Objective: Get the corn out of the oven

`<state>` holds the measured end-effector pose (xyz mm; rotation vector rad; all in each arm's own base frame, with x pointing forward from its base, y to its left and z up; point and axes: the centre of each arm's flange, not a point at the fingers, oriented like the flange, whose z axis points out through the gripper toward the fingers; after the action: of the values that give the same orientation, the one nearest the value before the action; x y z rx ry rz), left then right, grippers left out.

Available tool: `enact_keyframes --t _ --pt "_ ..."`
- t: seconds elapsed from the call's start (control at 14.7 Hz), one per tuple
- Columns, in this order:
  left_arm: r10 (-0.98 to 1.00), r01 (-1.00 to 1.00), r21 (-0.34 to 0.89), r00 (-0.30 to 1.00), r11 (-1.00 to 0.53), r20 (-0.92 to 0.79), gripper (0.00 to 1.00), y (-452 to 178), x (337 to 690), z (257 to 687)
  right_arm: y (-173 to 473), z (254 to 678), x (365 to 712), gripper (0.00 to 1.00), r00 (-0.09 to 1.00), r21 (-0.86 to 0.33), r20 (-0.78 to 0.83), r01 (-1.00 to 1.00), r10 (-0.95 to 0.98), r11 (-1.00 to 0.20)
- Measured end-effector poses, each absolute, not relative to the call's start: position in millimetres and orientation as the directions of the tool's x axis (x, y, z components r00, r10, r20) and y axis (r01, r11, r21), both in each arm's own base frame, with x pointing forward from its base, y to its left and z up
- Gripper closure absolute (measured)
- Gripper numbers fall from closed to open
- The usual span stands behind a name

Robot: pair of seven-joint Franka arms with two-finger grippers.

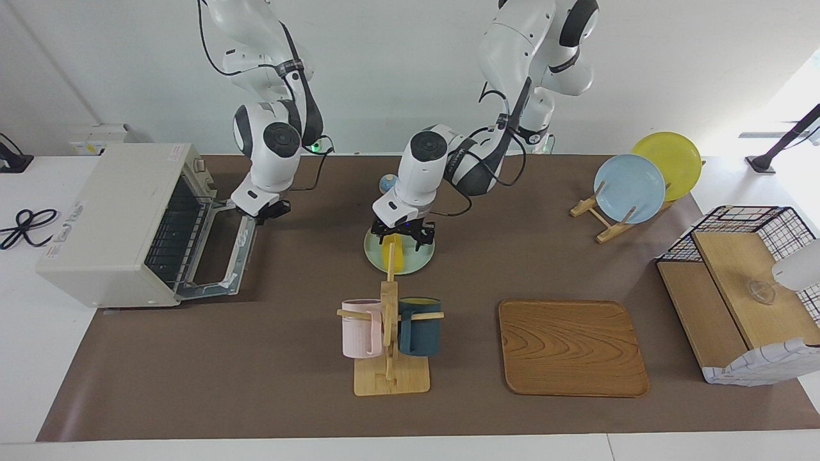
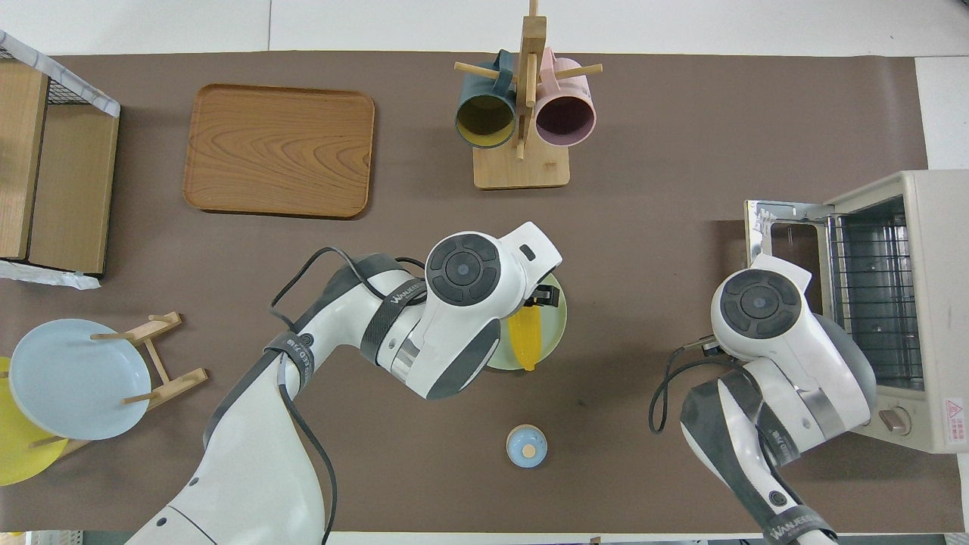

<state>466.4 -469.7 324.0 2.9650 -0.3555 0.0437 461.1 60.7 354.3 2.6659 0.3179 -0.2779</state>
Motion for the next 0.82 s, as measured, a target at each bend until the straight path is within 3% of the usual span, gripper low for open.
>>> enact_keyframes --t 0.2,0.41,0.54,0.82 --pt "-0.242 -0.247 0.146 0.969 -0.958 0.05 0.0 -471.5 464.7 324.1 33.5 404.9 466.5 0.96 0.936 0.419 -0.297 0.304 0.187 -0.856" --pt "-0.256 -0.261 0.147 0.965 -0.954 0.051 0.0 -478.7 457.7 323.1 -36.6 450.6 469.9 0.94 0.93 0.441 -0.292 0.338 0.223 -0.831" --pt "-0.259 -0.264 0.147 0.964 -0.953 0.05 0.0 -480.9 456.3 318.4 -67.1 460.6 469.1 0.93 0.924 0.396 -0.283 0.357 0.257 -0.846" --pt "-0.273 -0.277 0.146 0.961 -0.95 0.045 0.0 -489.0 448.7 308.6 -63.9 459.5 470.0 0.86 0.923 0.377 -0.275 0.36 0.269 -0.853"
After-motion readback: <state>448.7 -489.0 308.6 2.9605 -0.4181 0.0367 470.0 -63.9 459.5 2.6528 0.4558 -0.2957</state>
